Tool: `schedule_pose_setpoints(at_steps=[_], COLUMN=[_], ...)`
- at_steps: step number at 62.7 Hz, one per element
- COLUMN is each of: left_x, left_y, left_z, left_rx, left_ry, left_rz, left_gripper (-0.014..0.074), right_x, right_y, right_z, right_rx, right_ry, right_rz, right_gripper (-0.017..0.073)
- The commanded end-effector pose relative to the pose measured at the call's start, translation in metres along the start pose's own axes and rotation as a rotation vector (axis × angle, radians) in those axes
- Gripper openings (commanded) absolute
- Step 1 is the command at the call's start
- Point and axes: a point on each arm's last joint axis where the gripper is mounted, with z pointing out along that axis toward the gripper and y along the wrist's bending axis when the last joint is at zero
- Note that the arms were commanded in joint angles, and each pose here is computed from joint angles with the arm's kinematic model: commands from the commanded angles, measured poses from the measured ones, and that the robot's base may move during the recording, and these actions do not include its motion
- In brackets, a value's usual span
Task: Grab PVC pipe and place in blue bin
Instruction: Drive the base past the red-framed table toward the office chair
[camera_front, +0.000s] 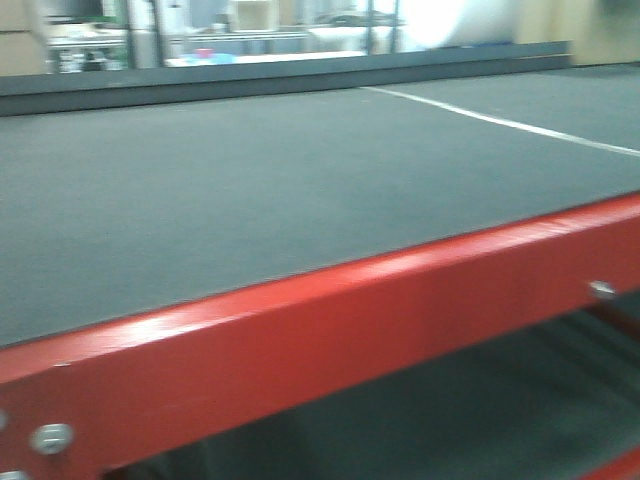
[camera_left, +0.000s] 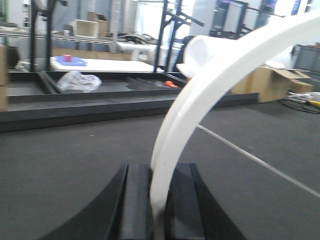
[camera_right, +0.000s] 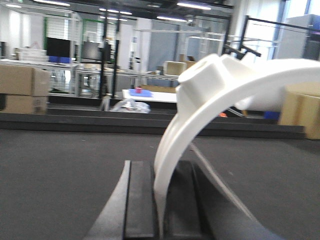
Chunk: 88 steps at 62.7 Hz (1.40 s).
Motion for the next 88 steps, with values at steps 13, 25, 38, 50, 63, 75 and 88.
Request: schedule_pose_setpoints(at_steps=[13, 25, 38, 50, 63, 75, 88], left_x=[-0.0019, -0.0019, -0.0019, -0.0019, -0.0019, -0.0019, -0.0019], left_y=[0.0007, 0.0007, 0.0007, 0.0007, 0.0007, 0.0007, 0.0007], left_z=[-0.0008, -0.0008, -0.0008, -0.0008, -0.0008, -0.0008, -0.0008], left_rx=[-0.005, -0.005, -0.005, -0.005, -0.005, -0.005, -0.005], left_ry=[-0.023, -0.023, -0.023, -0.023, -0.023, -0.023, -0.023], left_rz=[-0.009, -0.009, -0.009, -0.009, -0.009, -0.009, -0.009], left_gripper=[-0.0111, -0.0111, -0.0111, -0.0111, -0.0111, -0.0111, -0.0111], right_x=[-0.0013, -0.0013, -0.0013, -0.0013, -0.0013, -0.0014, -0.0019], right_y=[0.0010, 0.0010, 0.0010, 0.0010, 0.0010, 0.0012, 0.0013], right_z=[-0.0015, -0.0015, -0.0015, -0.0015, -0.0015, -0.0015, -0.0019], right_rx=[-0.012, -0.012, -0.012, -0.012, -0.012, -0.014, -0.016], right_ry=[-0.019, -0.019, -0.019, -0.019, -0.019, -0.021, -0.026], right_rz=[-0.011, -0.011, -0.011, -0.011, -0.011, -0.011, -0.011], right_gripper=[-0.0165, -0.0165, -0.0165, -0.0165, -0.0165, -0.0165, -0.0165])
